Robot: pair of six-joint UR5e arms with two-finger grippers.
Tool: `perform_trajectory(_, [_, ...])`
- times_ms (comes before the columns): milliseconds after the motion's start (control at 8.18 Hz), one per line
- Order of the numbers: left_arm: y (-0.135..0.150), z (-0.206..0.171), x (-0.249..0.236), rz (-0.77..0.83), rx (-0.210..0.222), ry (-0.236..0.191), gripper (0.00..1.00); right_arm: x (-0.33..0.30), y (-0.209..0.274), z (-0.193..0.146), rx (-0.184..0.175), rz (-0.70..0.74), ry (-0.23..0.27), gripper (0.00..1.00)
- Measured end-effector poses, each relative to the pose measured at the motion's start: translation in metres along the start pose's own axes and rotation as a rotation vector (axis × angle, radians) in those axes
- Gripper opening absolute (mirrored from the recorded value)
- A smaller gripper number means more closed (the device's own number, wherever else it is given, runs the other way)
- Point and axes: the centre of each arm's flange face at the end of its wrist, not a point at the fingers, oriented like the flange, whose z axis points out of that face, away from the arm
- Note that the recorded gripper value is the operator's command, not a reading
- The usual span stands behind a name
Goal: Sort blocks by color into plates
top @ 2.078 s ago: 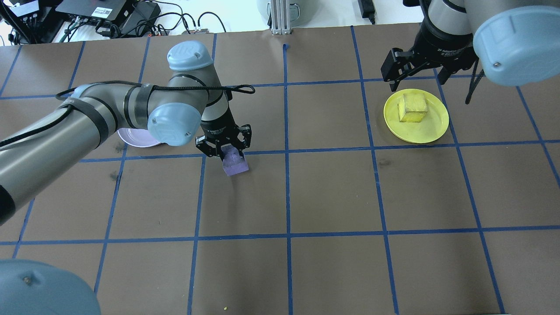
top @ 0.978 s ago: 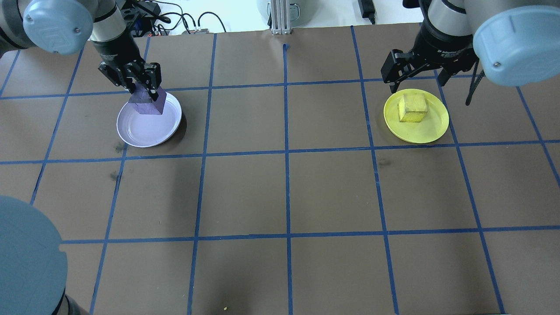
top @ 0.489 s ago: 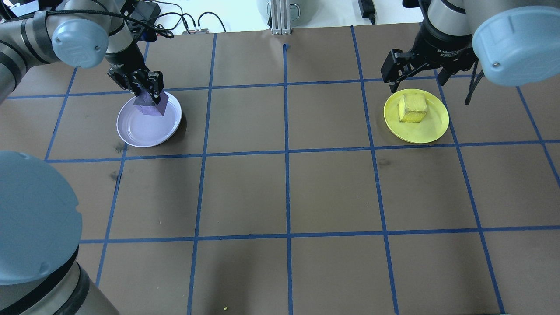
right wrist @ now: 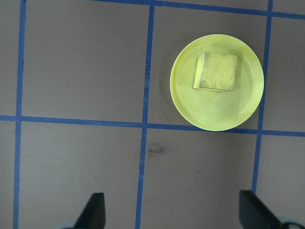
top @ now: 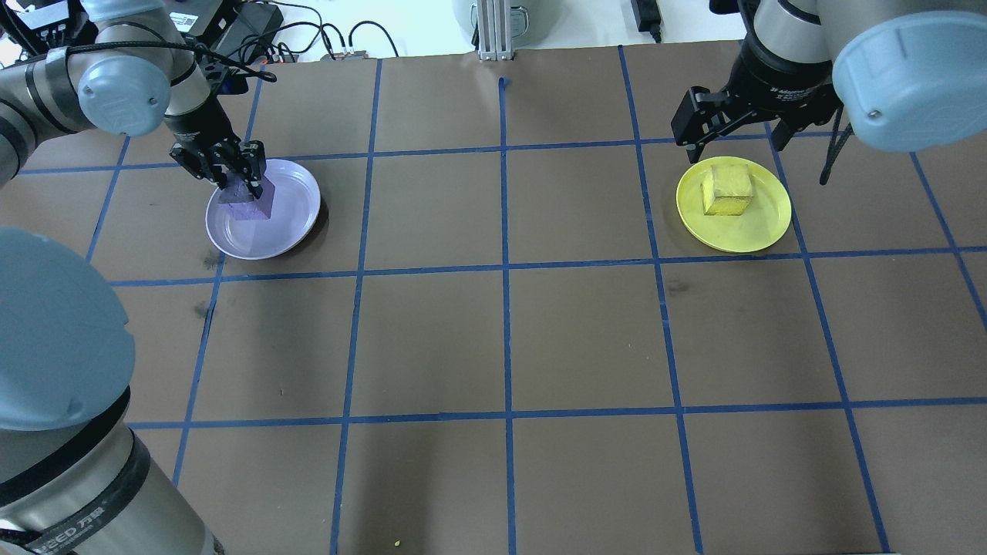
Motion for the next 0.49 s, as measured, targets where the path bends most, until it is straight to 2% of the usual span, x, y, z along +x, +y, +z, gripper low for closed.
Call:
perform_trajectory(122, [-0.0011, 0.0073, -0.0037, -0.059, -0.009, 0.005, 0.43, 0.0000, 0.0000, 0.0000, 0.000, 0.001, 0.000, 1.00])
perform_trajectory(244, [-0.0017, 0.0110, -0.0049, -0.095, -0.014, 0.007, 0.63, 0.0000, 0.0000, -0.0001, 0.001, 0.001, 0.000, 1.00])
perform_trajectory(367, [-0.0026, 0.0128, -0.0054, -0.112, -0.014, 0.005, 0.88, 0.0000, 0.0000, -0.0001, 0.000, 0.002, 0.000, 1.00])
perform_trajectory(489, [-0.0052, 0.0140, -0.0066, -0.122, 0.003, 0.000, 1.00, 0.0000, 0.0000, 0.0000, 0.000, 0.001, 0.000, 1.00])
